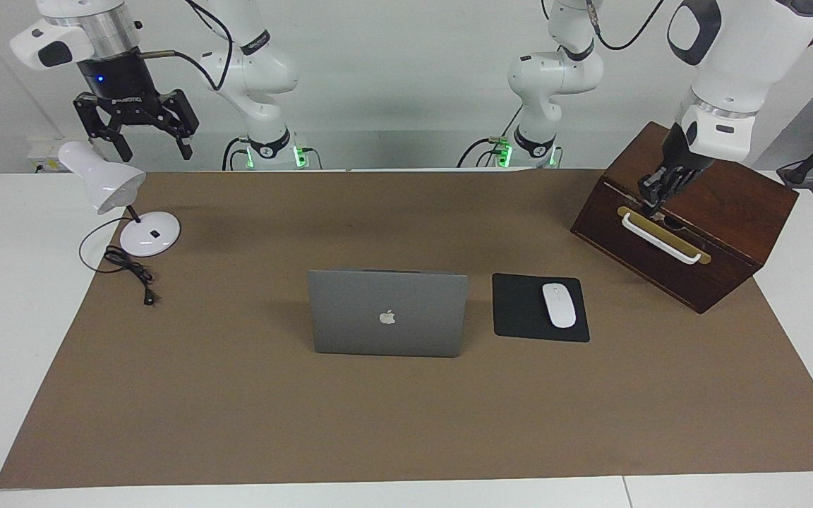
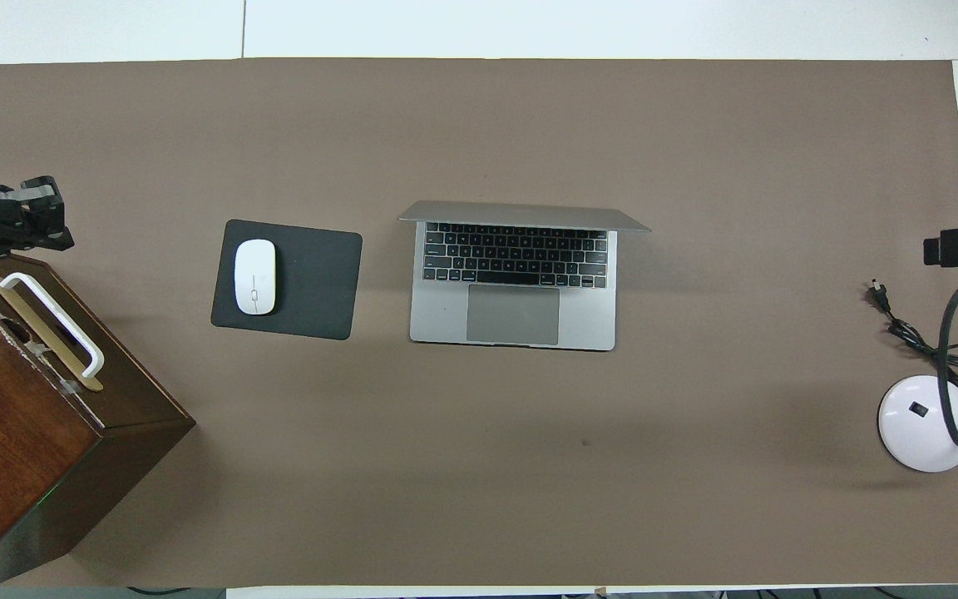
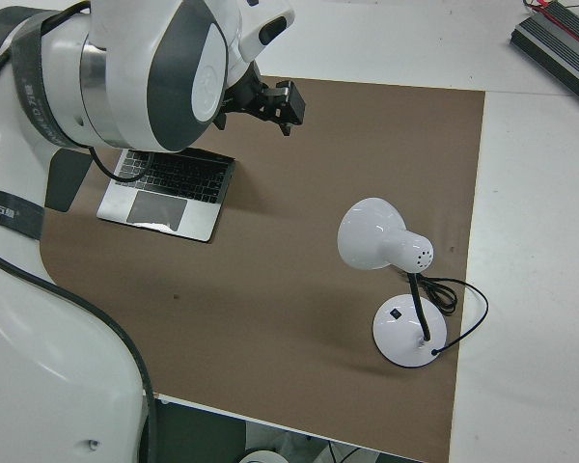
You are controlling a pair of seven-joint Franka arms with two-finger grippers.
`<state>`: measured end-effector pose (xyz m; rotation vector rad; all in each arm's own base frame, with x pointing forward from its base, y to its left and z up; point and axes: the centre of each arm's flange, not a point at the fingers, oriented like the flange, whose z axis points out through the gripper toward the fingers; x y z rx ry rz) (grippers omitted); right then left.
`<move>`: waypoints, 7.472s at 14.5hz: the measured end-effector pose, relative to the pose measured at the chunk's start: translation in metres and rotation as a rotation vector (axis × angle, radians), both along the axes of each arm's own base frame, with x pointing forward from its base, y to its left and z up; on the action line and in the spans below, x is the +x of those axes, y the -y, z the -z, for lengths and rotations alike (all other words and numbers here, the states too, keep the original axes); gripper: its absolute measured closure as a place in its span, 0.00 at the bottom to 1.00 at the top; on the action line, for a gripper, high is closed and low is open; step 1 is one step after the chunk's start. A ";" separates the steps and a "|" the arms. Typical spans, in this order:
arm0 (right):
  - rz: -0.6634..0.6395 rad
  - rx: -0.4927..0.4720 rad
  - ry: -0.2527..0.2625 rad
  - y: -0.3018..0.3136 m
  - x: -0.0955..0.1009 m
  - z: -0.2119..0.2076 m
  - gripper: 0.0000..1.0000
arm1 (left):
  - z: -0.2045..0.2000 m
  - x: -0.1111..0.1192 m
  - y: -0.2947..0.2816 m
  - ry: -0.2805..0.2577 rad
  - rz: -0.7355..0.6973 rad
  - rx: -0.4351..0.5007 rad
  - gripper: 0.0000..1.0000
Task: Close laptop with both arms
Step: 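Move the left gripper past the mouse pad toward the laptop's near corner, then reach the right gripper over the laptop toward its raised screen, then push the laptop screen down with the right gripper while the left gripper braces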
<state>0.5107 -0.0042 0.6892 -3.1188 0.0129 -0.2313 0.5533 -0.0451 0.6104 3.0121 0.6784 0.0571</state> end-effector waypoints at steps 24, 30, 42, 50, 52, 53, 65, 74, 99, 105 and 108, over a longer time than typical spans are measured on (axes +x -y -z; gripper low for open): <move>-0.025 -0.010 -0.129 -0.016 0.011 0.037 0.00 | 0.156 -0.084 0.043 -0.384 -1.496 -0.752 0.99; -0.027 -0.011 -0.148 -0.017 0.007 0.037 0.00 | 0.236 -0.100 0.077 -0.423 -1.356 -0.918 0.99; -0.027 -0.011 -0.149 -0.017 0.007 0.037 0.53 | 0.365 -0.120 0.145 -0.429 -1.324 -1.146 0.99; -0.027 -0.011 -0.106 -0.017 0.012 0.033 0.99 | 0.368 -0.121 0.178 -0.435 -1.339 -1.160 0.99; -0.027 -0.011 -0.059 -0.017 0.017 0.030 0.99 | 0.376 -0.128 0.189 -0.434 -1.342 -1.159 0.99; -0.027 -0.011 -0.033 -0.018 0.021 0.028 0.99 | 0.382 -0.130 0.191 -0.431 -1.344 -1.157 0.99; 0.131 0.094 0.147 -0.121 0.062 0.047 0.99 | 0.392 -0.133 0.193 -0.416 -1.339 -1.152 0.99; 0.264 0.200 0.153 -0.214 0.097 0.105 0.99 | 0.393 -0.133 0.193 -0.418 -1.366 -1.163 0.99; 0.142 0.036 0.089 -0.339 0.138 0.230 0.99 | 0.393 -0.134 0.193 -0.417 -1.369 -1.164 0.99; 0.132 0.010 0.043 -0.350 0.128 0.253 0.99 | 0.393 -0.134 0.193 -0.417 -1.369 -1.164 0.99; 0.134 0.007 0.015 -0.353 0.124 0.257 0.99 | 0.393 -0.134 0.193 -0.417 -1.369 -1.164 0.99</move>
